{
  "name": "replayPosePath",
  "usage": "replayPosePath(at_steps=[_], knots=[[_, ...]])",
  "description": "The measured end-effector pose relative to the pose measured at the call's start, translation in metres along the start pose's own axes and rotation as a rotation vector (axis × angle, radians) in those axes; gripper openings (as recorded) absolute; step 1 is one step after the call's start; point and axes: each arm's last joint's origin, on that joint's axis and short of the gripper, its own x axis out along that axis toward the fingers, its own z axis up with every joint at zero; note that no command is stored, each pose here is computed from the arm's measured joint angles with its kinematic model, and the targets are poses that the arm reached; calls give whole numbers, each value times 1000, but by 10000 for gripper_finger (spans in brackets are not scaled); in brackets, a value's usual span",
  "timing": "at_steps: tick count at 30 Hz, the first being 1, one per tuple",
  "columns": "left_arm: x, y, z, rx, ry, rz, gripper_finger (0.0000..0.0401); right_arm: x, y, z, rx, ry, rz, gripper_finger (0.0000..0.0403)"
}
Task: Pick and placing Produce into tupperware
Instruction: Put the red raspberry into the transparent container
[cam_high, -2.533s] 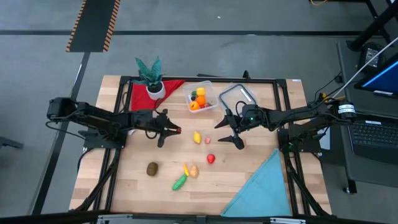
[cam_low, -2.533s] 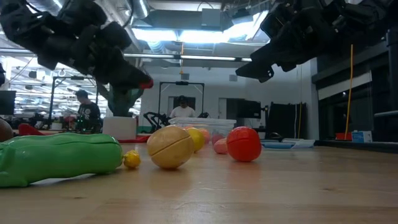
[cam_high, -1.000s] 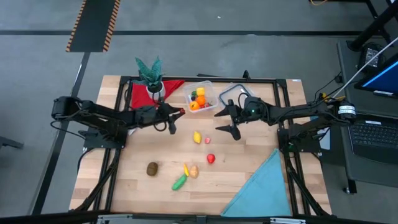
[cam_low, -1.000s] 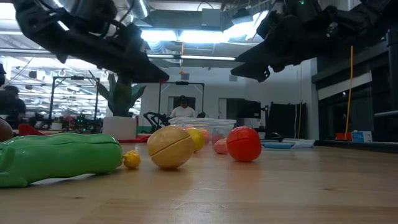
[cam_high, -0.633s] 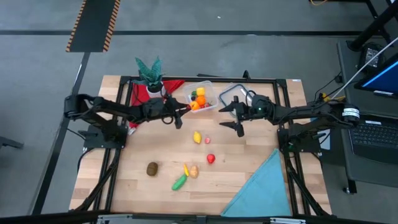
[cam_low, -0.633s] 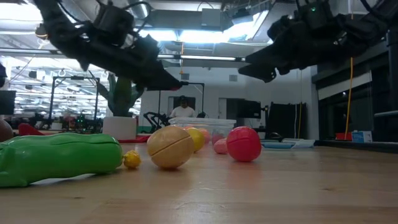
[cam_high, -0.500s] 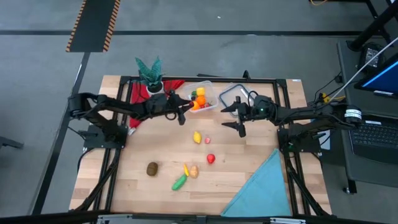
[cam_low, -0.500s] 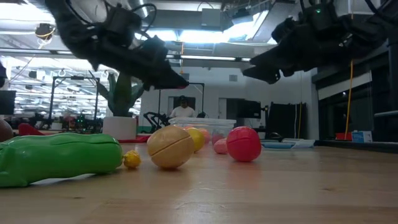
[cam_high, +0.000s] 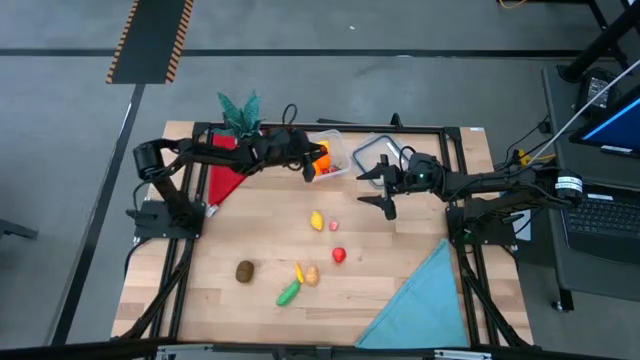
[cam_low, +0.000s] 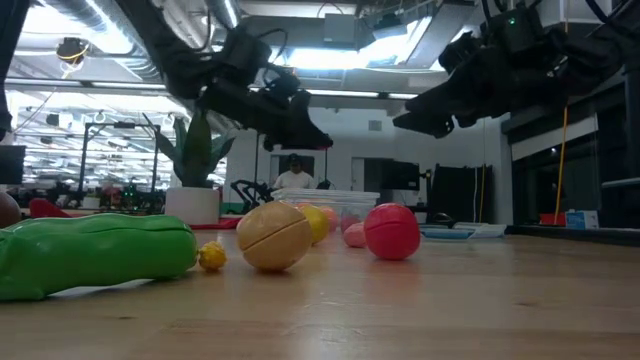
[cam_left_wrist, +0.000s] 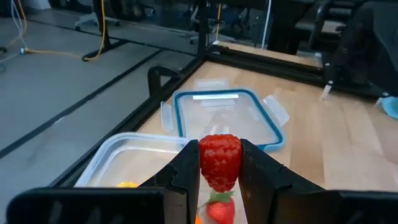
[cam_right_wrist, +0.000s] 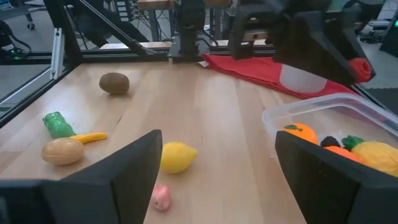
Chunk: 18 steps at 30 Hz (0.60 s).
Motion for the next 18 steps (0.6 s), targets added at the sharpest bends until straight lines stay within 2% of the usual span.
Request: replayPosePath(at_steps=[10,18], knots=[[13,19,20,28,207,35,79,0,-1,0,-1,-5,-3,314],[15,21,44,49,289,-30,79,0,-1,0,-3,-4,-3,314]])
